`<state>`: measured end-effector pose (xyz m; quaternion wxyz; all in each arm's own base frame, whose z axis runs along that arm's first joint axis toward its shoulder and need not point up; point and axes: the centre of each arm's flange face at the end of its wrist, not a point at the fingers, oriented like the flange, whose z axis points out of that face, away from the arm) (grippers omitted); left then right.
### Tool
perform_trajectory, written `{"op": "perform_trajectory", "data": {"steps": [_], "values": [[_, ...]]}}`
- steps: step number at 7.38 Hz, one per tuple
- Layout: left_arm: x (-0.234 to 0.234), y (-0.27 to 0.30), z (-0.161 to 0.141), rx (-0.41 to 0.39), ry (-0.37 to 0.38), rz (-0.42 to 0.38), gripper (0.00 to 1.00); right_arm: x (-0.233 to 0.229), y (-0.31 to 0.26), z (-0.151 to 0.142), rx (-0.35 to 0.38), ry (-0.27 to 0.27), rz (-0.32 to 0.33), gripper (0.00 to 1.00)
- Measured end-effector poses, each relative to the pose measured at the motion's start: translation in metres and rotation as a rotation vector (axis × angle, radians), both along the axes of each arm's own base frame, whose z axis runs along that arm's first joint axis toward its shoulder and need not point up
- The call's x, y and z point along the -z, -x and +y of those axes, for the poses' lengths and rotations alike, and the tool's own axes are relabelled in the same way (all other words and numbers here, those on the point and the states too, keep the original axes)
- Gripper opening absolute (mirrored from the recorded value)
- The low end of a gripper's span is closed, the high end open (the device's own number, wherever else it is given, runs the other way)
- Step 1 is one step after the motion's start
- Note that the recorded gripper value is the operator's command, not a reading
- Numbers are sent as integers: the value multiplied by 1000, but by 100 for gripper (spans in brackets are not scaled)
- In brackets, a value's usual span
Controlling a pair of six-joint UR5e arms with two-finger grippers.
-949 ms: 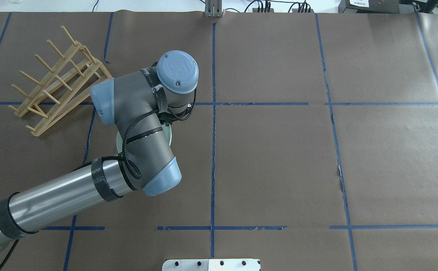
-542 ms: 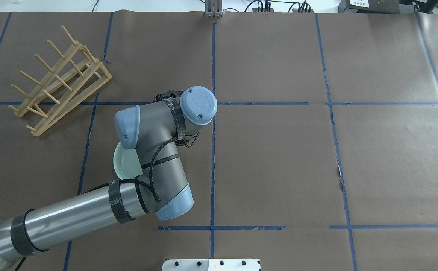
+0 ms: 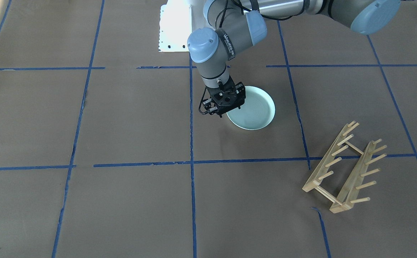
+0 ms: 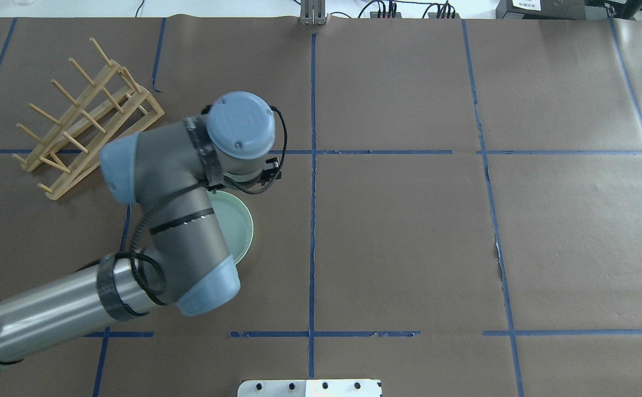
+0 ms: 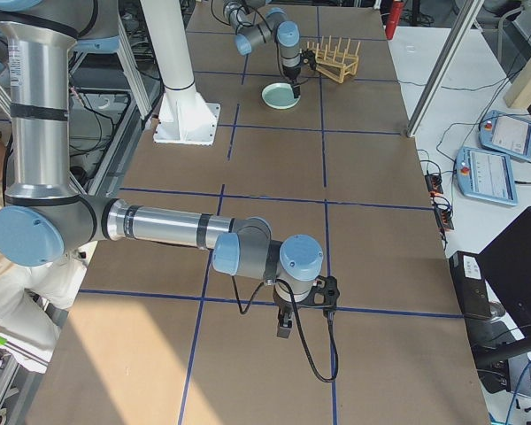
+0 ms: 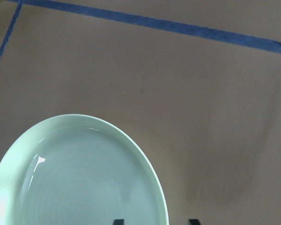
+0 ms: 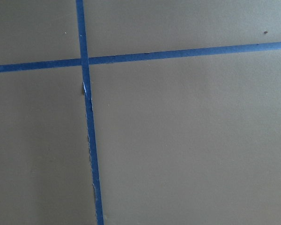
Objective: Place plate on table
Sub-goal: 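Open the left gripper and withdraw it away from the plate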
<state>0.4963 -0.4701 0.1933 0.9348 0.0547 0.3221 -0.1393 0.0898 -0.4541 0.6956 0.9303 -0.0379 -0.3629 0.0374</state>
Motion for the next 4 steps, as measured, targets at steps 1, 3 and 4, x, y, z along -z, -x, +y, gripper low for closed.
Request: {"op": "perform_trajectory", "data": {"steps": [1,3,4], "values": [[-22,51,-26,-37,-75,91,100,0,0,0,0,0,0,100],[-119,165,-70,-198,-223,186,100,0,0,0,0,0,0,100],[-173,233,-88,-286,-286,179,100,0,0,0,0,0,0,100]]}}
